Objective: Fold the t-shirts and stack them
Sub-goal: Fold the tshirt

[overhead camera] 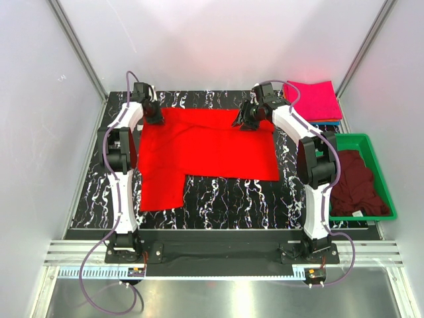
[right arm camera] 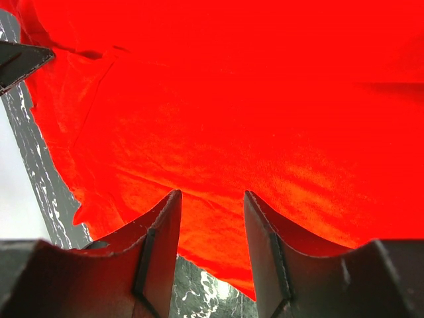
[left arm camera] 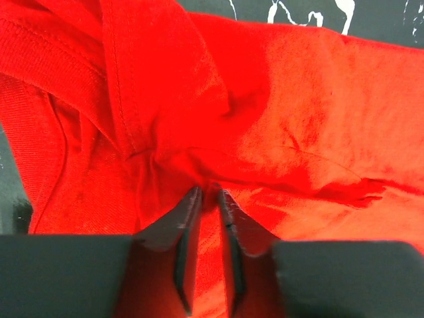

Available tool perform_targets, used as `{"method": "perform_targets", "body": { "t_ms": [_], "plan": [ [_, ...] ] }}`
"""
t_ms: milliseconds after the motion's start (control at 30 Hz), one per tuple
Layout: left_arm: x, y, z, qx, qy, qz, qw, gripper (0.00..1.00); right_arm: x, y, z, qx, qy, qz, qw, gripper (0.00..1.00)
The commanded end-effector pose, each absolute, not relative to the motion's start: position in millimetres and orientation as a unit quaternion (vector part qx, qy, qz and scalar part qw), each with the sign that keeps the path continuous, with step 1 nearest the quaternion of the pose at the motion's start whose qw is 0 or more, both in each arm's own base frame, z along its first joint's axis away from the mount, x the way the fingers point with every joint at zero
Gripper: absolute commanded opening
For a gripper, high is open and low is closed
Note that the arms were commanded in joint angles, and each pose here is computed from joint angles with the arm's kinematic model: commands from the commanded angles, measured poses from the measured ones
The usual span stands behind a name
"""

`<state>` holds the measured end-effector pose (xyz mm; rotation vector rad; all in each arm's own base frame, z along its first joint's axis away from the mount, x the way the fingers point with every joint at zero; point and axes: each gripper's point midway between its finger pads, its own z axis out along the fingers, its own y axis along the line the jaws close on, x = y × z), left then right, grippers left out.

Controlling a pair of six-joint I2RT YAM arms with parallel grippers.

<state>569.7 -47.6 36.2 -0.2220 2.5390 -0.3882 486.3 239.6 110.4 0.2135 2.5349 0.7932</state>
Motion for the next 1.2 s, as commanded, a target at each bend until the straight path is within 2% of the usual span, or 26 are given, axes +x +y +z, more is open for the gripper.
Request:
{"method": "perform_targets", "body": {
  "t_ms": [0,67,200,333,367,433,667,800,867,1167],
  "plan": [
    [583.3,-50.8,68.9,-0.072,0.933,-0.157,0.315,0.17,492.3,237.6,137.3,0.066,0.917,0.291,0.265,0.5],
    [584.9,-53.4,77.5,-0.068,0.929,-0.165,0.323,0.0,491.5,238.4,136.3,0.064,0.918,0.291,0.264,0.5],
    [584.3,-67.0,88.0,-0.058,0.927,-0.165,0.331,0.0,492.2,237.8,136.6,0.066,0.917,0.291,0.264,0.5],
    [579.9,-65.5,90.3,-0.066,0.93,-0.157,0.327,0.14,491.5,236.9,138.1,0.064,0.917,0.289,0.266,0.5],
    [580.4,-66.1,91.8,-0.065,0.928,-0.159,0.33,0.13,491.3,237.4,138.0,0.063,0.917,0.289,0.267,0.5],
    [578.5,-67.9,90.4,-0.06,0.929,-0.161,0.328,0.0,489.9,237.2,136.5,0.063,0.918,0.289,0.264,0.5],
    [575.6,-66.2,93.3,-0.059,0.93,-0.148,0.33,0.0,491.2,236.7,137.8,0.062,0.918,0.288,0.266,0.5],
    [575.4,-64.3,93.8,-0.06,0.931,-0.143,0.331,0.17,491.9,237.0,136.2,0.064,0.918,0.289,0.265,0.5],
    [574.8,-65.2,92.3,-0.057,0.932,-0.143,0.329,0.01,492.0,237.2,135.7,0.063,0.918,0.289,0.265,0.5],
    [572.3,-65.7,95.3,-0.05,0.93,-0.144,0.334,0.0,493.9,237.3,136.1,0.063,0.917,0.288,0.267,0.5]
  ]
}}
